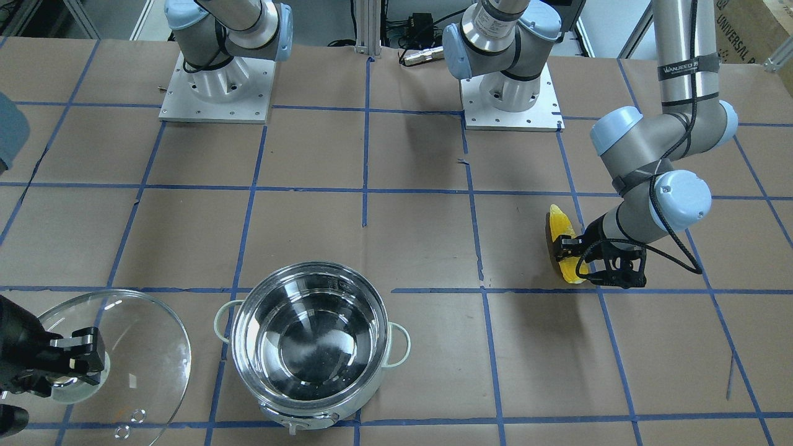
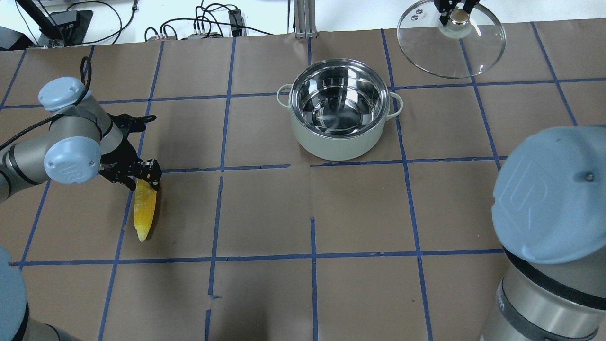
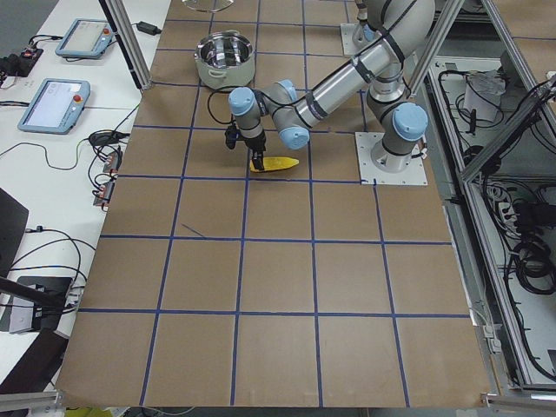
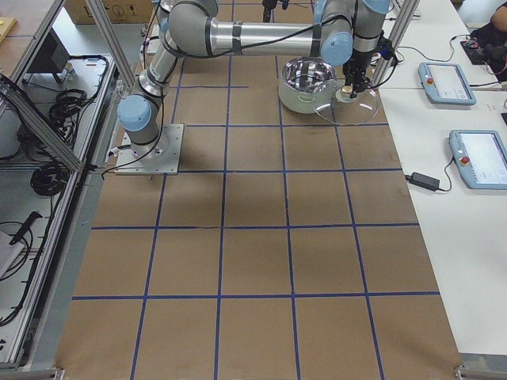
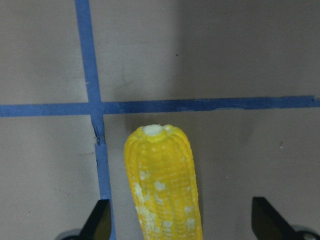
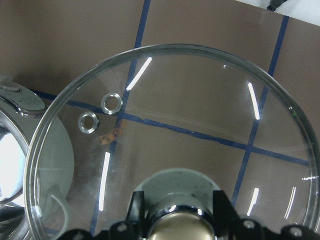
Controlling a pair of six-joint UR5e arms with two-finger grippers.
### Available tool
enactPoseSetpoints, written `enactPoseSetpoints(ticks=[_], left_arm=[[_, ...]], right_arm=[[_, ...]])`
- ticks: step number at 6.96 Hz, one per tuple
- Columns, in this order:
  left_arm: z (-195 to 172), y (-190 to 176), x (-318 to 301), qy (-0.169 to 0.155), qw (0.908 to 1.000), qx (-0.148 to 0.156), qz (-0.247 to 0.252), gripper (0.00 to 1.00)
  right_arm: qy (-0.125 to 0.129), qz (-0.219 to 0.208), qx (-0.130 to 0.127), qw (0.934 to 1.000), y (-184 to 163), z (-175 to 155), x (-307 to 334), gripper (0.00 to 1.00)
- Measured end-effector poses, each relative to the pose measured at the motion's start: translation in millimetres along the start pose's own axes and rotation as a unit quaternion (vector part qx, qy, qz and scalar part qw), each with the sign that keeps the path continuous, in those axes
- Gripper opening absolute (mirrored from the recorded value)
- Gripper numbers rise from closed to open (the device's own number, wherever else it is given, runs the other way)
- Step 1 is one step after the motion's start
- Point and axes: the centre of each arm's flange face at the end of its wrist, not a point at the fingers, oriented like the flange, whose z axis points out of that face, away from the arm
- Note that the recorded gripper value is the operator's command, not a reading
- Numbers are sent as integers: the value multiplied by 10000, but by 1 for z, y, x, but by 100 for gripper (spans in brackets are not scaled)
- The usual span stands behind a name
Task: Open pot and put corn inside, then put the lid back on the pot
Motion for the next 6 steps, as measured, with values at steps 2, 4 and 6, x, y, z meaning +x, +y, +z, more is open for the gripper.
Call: enactPoseSetpoints(ticks=[2,4,6], left_arm=[[-3,-3,0,-45,10000,66,2,19],[-33,-17,20,-156,9993,332,6,19],[-76,-43,84,-177,9973,717,28,19]], right_arm=[[-1,31,10,10000,-2,0,1,5],[-8,48,14,10000,-2,1,2,5],[-13,55,2,10000,-3,4,2,5]])
